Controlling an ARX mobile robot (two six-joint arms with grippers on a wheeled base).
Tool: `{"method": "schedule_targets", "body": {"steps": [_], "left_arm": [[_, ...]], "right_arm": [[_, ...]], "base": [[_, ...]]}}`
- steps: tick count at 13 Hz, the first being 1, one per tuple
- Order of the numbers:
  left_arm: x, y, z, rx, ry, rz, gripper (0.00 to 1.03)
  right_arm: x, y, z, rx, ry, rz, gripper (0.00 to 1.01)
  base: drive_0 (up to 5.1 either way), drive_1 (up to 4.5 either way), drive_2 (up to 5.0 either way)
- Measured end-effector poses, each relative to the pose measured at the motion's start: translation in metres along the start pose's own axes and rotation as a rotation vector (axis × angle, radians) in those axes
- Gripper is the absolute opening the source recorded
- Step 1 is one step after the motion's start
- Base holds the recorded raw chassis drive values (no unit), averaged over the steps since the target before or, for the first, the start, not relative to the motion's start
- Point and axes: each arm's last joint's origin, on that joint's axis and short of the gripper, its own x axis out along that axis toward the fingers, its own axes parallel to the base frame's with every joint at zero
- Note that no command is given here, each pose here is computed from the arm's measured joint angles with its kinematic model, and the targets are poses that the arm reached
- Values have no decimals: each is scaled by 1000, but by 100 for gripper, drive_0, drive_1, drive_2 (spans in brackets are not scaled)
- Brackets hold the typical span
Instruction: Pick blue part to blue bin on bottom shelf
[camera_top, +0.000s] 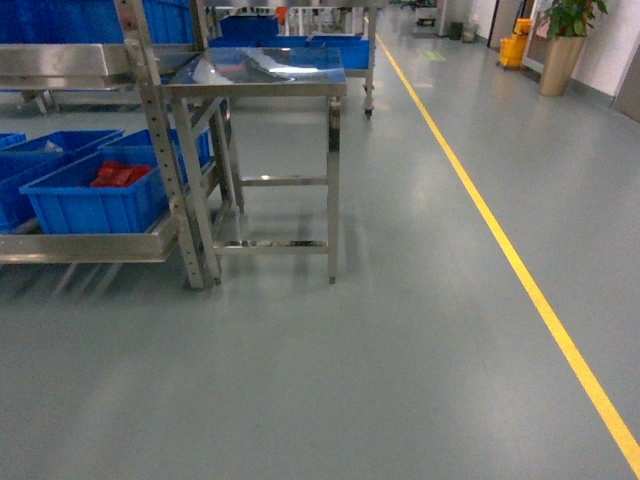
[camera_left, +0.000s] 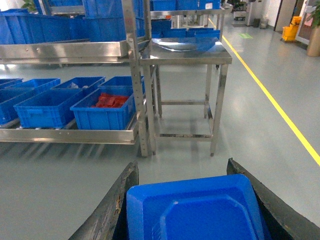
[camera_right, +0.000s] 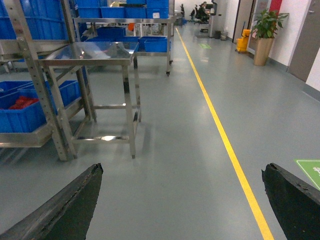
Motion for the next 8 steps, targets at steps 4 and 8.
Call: {"method": "schedule_targets", "body": {"steps": [4,8], "left_arm": [[0,0,0,3,-3,0,44],[0,0,0,8,-3,1,44]], "right_arm": [[0,0,0,0,0,0,98],[0,0,0,0,2,0,98]], "base": [[-1,420,-422],[-1,421,-422]]}}
